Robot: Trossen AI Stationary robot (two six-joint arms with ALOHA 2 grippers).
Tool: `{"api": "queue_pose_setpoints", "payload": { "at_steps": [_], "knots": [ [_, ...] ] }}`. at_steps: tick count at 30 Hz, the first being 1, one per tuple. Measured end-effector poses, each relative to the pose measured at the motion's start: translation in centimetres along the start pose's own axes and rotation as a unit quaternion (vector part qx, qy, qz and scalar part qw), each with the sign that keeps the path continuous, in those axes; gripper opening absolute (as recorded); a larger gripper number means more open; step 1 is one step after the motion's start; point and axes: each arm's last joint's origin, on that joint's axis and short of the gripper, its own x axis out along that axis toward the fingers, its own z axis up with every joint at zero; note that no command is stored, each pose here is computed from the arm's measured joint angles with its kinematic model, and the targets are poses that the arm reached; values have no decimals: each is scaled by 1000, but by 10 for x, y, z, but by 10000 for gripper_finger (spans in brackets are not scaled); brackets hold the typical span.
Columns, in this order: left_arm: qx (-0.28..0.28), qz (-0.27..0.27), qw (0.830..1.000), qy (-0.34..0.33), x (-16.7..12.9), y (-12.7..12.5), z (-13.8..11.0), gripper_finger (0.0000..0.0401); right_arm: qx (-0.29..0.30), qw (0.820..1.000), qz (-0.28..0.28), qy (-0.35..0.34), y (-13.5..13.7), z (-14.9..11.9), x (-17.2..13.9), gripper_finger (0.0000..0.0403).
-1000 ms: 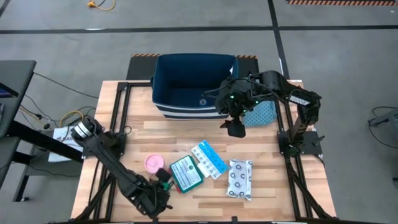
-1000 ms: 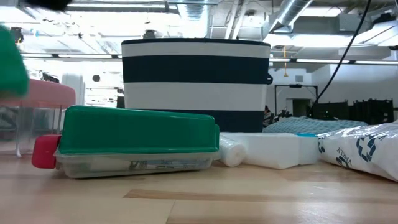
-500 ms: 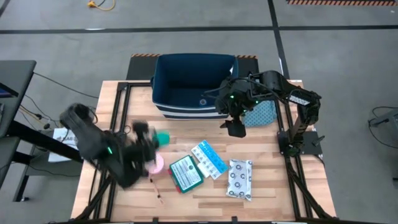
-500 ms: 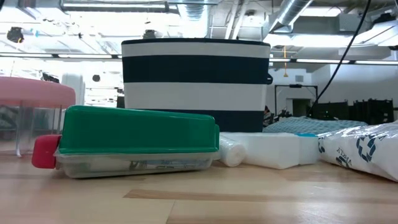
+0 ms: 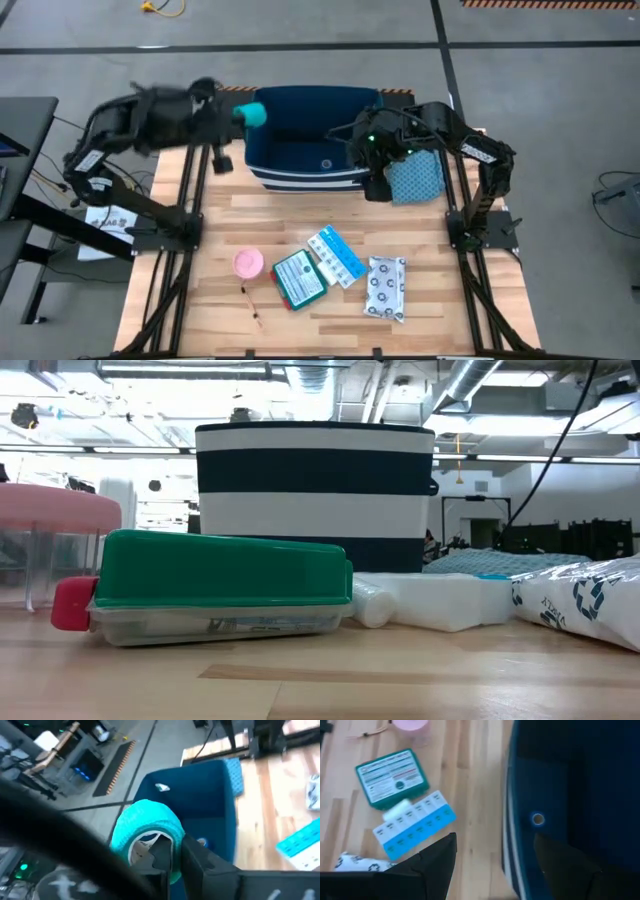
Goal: Pick & place medical supplies in basket/bin
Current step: Put the green bandage into the bin
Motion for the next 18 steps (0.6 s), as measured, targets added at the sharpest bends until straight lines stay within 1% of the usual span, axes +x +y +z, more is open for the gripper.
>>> {"api": "queue_pose_setpoints", "payload": {
  "at_steps": [3,8,11,13,15,18],
  "knots": [
    [9,-10,1000,27,25,26,-11,7,21,1000,-12,-11,-11,0,0,260],
    [-23,-84,995,37,74,63,-33,7,81,993,-46,-77,-34,7,-2,260],
    [-46,-117,991,35,108,75,-40,7,108,985,-64,-117,-46,11,-5,260],
    [-66,-123,989,43,122,83,-48,7,121,981,-73,-136,-53,12,-6,260],
    [-74,-117,989,54,128,90,-54,7,134,977,-80,-146,-59,12,-7,260],
    [-86,-120,985,94,149,97,-68,7,146,975,-85,-146,-65,10,-8,260]
  ]
}}
